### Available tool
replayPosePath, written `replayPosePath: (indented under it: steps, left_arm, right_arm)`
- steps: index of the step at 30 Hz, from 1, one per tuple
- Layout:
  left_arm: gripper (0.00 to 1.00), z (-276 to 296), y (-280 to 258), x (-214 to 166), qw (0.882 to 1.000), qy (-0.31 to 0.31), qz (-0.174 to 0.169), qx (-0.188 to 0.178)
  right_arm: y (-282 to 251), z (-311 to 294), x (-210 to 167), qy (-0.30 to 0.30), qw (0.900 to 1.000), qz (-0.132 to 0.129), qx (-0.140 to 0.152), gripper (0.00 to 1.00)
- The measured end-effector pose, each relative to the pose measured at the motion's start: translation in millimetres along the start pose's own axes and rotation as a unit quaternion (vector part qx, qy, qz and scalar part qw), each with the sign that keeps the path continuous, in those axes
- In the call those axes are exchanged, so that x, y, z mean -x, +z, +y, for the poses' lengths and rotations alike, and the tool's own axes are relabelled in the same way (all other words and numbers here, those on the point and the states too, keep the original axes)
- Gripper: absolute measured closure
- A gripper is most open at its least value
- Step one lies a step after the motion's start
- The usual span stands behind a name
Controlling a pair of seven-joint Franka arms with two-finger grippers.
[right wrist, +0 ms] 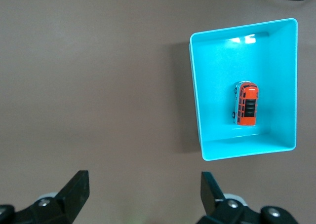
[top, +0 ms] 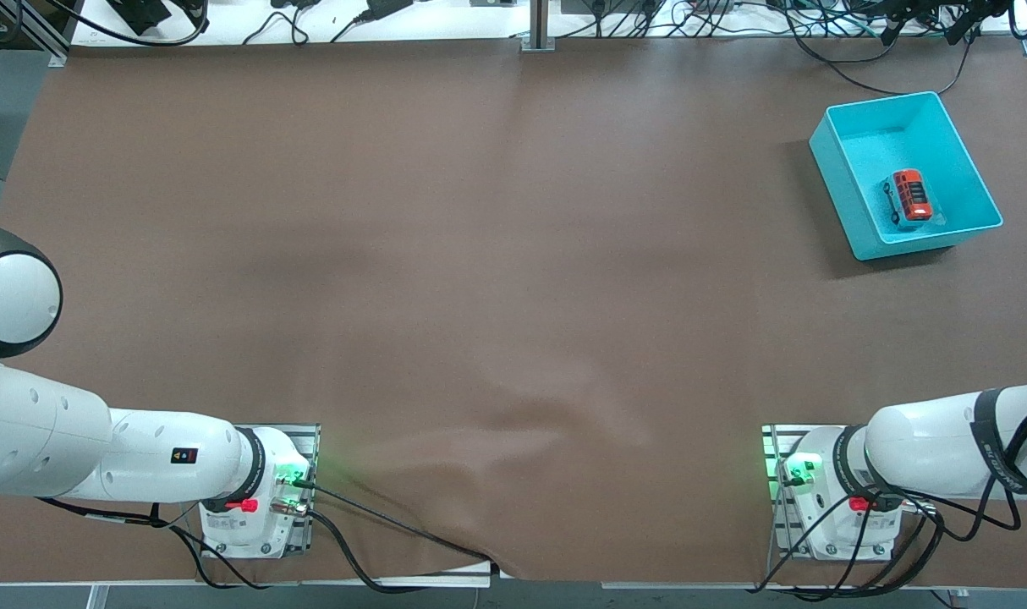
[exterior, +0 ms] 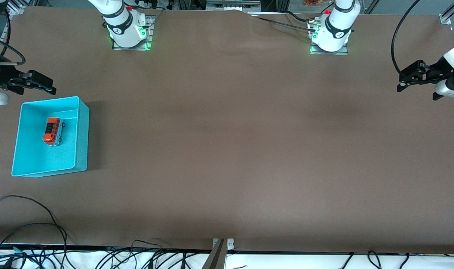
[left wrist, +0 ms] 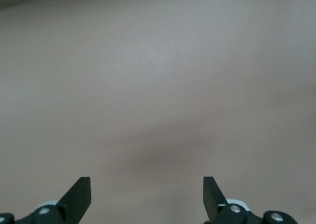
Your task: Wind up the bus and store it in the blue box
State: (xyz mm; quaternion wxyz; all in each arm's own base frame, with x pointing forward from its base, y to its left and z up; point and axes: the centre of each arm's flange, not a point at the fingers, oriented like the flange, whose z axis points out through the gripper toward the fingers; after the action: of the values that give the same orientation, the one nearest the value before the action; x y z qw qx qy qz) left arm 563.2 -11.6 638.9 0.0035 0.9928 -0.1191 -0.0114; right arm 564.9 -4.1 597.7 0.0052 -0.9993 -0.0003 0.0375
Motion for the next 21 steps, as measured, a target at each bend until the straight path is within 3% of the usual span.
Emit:
replayPosePath:
  steps: [21]
  left_arm:
    - [0.0, 0.0, 0.2, -0.1, 1.0, 0.0, 0.0, 0.0]
  right_arm:
    - [0.1, -7.8, 0.0, -0.008, 1.0, 0.0, 0.004, 0.0]
